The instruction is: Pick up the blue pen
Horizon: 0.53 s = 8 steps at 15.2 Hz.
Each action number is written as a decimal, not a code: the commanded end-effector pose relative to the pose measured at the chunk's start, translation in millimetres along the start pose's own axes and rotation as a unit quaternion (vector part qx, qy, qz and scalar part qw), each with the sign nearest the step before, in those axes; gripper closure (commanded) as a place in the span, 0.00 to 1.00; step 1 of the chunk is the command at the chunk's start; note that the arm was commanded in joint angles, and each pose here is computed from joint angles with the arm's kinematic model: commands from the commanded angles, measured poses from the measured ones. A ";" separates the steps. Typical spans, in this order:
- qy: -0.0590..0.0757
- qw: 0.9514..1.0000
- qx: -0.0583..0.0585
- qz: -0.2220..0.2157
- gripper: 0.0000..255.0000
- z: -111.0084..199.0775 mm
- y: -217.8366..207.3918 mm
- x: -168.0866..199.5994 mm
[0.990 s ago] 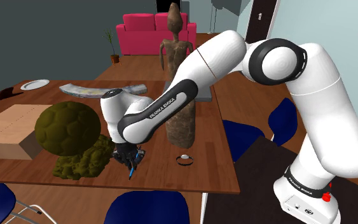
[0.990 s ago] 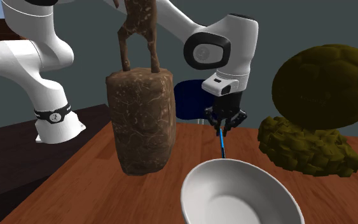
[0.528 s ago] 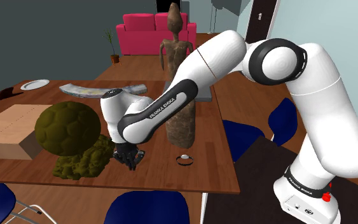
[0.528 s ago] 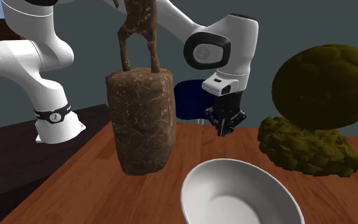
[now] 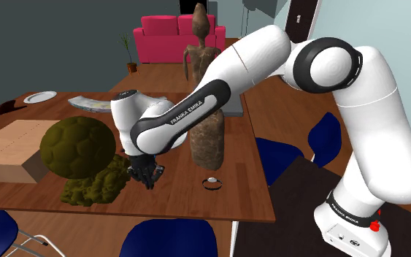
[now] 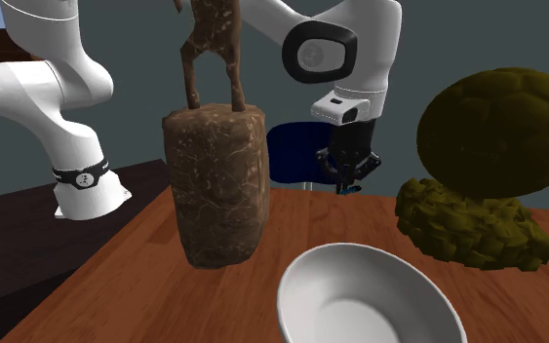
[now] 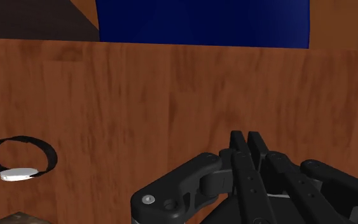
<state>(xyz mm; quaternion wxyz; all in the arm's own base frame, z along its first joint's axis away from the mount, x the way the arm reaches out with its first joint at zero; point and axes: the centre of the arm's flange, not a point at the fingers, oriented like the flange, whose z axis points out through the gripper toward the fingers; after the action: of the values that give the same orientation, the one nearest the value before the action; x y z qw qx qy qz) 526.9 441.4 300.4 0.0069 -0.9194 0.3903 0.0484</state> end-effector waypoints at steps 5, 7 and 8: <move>0.000 1.000 0.000 0.000 1.00 -31.7 1.1 -3.0; 0.000 1.000 0.000 0.000 1.00 -42.2 1.3 -4.0; 0.000 1.000 0.000 0.000 1.00 -43.0 1.4 -4.1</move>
<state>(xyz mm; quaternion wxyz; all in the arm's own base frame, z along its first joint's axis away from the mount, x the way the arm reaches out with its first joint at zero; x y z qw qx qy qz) 527.1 440.9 340.5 0.0070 -0.9194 0.3903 0.0483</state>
